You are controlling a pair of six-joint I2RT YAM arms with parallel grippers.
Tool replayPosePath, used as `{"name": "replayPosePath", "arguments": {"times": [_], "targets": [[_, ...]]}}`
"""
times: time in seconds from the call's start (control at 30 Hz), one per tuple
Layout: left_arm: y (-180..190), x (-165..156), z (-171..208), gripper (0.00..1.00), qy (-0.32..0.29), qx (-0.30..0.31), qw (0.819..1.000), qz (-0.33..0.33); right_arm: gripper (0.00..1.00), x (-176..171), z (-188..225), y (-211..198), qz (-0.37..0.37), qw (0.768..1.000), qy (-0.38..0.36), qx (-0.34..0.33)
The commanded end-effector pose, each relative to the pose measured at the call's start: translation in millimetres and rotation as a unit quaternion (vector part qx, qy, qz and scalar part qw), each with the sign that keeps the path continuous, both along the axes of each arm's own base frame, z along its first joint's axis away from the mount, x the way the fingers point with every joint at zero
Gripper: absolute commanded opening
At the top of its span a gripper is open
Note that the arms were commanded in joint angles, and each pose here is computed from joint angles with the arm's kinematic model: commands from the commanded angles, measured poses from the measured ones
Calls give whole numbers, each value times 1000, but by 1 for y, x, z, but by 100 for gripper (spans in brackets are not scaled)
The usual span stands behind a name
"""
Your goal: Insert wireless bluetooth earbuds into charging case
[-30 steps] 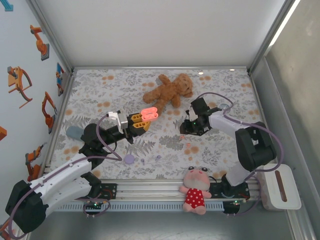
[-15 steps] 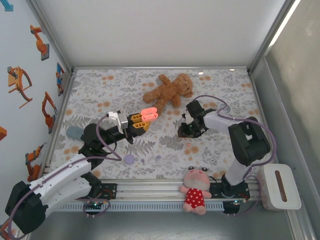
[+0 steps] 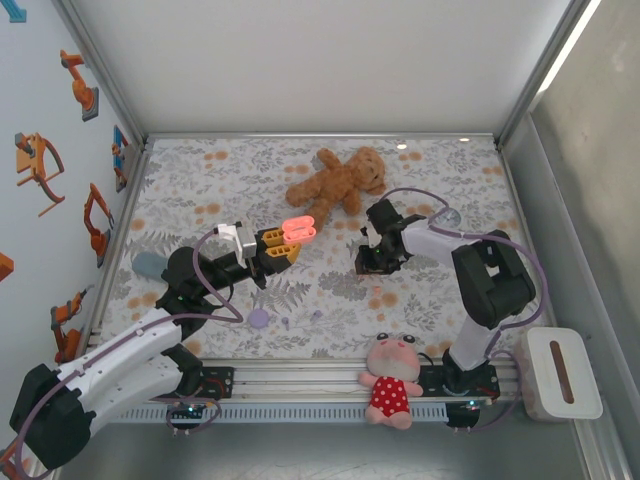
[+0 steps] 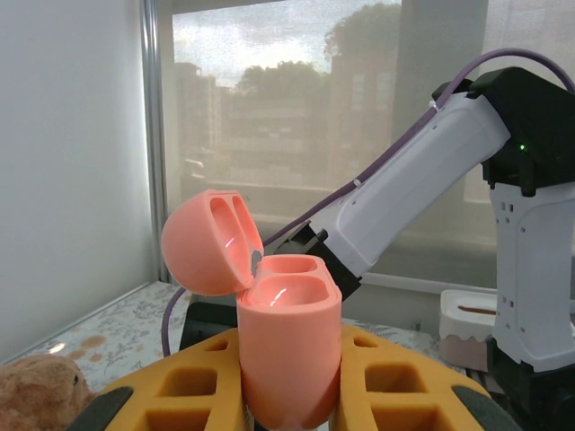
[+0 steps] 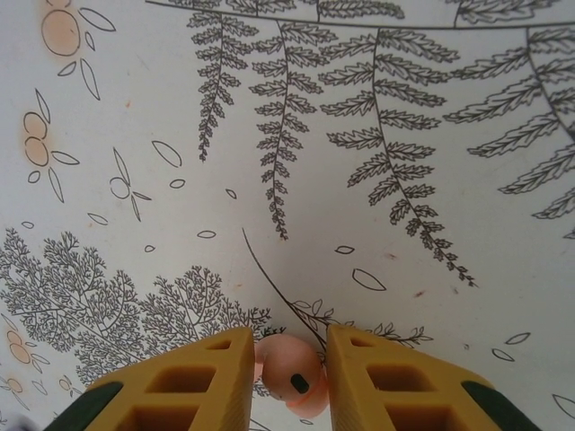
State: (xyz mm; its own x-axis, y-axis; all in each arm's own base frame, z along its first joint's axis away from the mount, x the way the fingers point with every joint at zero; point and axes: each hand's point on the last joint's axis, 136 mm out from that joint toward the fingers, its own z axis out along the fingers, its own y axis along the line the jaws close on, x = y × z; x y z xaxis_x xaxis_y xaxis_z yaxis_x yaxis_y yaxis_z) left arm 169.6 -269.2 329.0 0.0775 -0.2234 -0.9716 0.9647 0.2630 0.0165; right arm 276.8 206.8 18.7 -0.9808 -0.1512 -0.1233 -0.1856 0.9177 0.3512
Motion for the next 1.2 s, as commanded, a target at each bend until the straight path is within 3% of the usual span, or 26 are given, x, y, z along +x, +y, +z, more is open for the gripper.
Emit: {"name": "replayPosePath", "arguments": {"times": [0.0, 0.8, 1.0, 1.17], "targets": [[3, -4, 7, 15, -18, -8, 1000, 3, 24, 1, 0, 0, 7, 1000, 1, -11], [4, -3, 3, 15, -12, -4, 1000, 6, 18, 6, 36, 1, 24, 999, -48, 0], [3, -1, -3, 15, -1, 0, 1000, 8, 18, 11, 85, -2, 32, 994, -107, 8], [-1, 5, -9, 15, 14, -2, 1000, 10, 18, 14, 151, -3, 41, 979, -198, 31]]}}
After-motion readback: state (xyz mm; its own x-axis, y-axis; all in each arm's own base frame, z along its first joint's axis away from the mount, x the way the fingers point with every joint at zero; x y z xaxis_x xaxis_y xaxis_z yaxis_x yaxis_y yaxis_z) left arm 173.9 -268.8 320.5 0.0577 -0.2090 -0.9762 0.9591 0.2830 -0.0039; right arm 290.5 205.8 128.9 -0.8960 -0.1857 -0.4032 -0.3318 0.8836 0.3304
